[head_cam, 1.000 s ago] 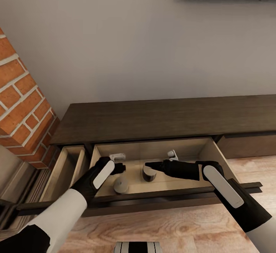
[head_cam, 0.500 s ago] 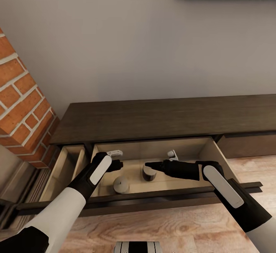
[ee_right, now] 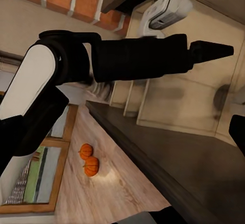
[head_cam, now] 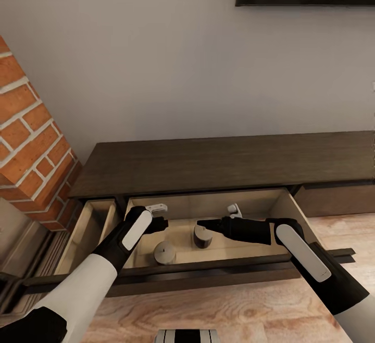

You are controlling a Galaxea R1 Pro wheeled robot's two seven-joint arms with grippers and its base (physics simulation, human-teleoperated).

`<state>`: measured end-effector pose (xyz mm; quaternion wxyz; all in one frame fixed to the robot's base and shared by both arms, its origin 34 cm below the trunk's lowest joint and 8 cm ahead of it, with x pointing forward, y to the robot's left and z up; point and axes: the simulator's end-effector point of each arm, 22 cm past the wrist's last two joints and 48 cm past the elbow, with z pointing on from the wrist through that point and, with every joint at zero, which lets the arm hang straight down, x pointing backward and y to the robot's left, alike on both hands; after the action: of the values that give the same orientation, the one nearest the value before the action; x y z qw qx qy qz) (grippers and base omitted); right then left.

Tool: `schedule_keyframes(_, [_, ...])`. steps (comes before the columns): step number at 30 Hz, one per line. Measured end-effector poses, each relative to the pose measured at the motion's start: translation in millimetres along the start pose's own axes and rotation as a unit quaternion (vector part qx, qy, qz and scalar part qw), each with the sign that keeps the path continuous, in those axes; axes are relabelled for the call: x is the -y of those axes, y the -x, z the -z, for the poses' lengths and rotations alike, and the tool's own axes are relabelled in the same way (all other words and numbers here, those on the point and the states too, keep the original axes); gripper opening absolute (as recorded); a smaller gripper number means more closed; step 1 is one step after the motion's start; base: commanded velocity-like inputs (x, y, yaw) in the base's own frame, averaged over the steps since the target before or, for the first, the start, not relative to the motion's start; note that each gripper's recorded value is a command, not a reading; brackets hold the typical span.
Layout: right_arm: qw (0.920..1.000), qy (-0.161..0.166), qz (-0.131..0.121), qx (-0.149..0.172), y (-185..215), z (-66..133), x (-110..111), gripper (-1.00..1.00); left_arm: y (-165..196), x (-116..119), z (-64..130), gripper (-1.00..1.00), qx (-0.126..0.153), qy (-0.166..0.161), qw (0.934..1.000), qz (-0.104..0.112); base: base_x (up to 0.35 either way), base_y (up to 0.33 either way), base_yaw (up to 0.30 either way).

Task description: Place each of the two pumpkins and all three candles from the living room inside a cabinet in the living room (use any cabinet), then make sure every cabinet is closed, and position the cauldron so it is next to a table in the living room.

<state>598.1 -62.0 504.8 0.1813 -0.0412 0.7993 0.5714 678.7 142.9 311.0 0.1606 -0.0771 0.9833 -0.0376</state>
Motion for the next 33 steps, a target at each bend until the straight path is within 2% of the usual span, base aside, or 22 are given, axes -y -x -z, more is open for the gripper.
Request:
schedule_keyframes(11, [0.9998, 0.003, 0.021, 0.007, 6.7, 6.9, -21.9, 1.00, 2.8, -1.5, 15.8, 1.00, 0.003, 0.001, 1.0000, 0.005, 0.000, 0.000, 0.000])
schedule_keyframes(20, [0.9992, 0.005, 0.037, 0.013, 11.8, 12.8, -39.2, 1.00, 19.7, -5.2, 35.9, 1.00, 0.017, -0.012, 0.9991, 0.037, -0.044, 0.000, 0.000])
schedule_keyframes(33, [0.9978, 0.008, 0.061, 0.023, 18.2, 21.6, -65.6, 1.00, 31.2, 1.3, 62.1, 1.00, 0.035, -0.019, 0.9985, 0.038, -0.168, 0.000, 0.000])
